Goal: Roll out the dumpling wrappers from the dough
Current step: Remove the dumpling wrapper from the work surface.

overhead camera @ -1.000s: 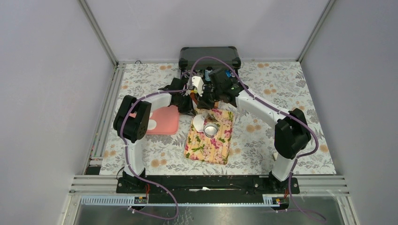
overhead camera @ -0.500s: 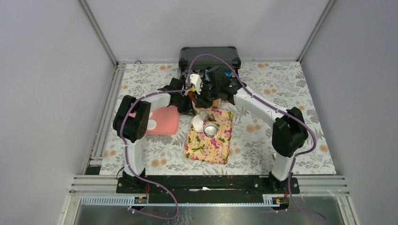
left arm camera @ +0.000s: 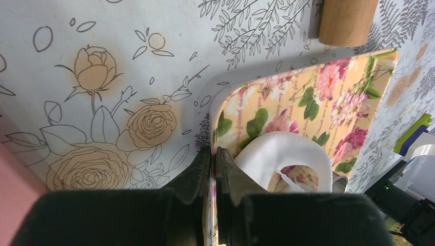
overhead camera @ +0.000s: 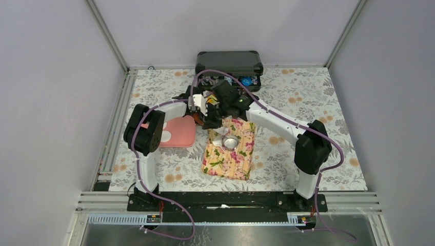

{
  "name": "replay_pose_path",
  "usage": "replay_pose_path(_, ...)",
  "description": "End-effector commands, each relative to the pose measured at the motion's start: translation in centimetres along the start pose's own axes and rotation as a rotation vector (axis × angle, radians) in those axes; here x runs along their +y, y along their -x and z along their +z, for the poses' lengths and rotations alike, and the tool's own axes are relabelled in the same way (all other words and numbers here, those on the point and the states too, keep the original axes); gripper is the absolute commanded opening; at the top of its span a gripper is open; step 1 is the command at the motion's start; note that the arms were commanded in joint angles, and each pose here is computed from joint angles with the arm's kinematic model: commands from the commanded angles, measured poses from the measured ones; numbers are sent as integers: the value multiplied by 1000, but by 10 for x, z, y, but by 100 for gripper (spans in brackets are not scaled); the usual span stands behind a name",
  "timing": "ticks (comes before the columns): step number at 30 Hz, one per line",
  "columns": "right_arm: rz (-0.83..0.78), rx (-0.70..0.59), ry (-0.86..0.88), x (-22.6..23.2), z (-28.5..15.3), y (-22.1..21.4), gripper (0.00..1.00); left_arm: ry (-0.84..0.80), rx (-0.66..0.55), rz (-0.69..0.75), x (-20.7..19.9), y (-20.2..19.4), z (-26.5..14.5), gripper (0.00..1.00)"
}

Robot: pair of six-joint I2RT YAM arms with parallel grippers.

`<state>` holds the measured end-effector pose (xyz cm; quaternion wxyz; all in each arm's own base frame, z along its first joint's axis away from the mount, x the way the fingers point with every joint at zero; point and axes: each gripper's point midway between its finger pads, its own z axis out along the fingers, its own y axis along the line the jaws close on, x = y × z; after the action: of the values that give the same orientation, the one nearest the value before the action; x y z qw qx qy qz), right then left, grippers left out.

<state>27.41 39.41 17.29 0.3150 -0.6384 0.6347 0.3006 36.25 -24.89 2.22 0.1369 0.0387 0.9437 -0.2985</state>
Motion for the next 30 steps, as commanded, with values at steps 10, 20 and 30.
replay_pose_path(10,-234,91,-262,-38,-47,34,0,-48,32,-42,0,-7,1,5)
replay_pose_path(20,-17,39,-435,-73,-68,21,0,-122,-5,-48,-11,8,-16,46)
replay_pose_path(30,153,-74,-563,-102,-97,39,0,-58,-74,66,-17,56,-37,47)
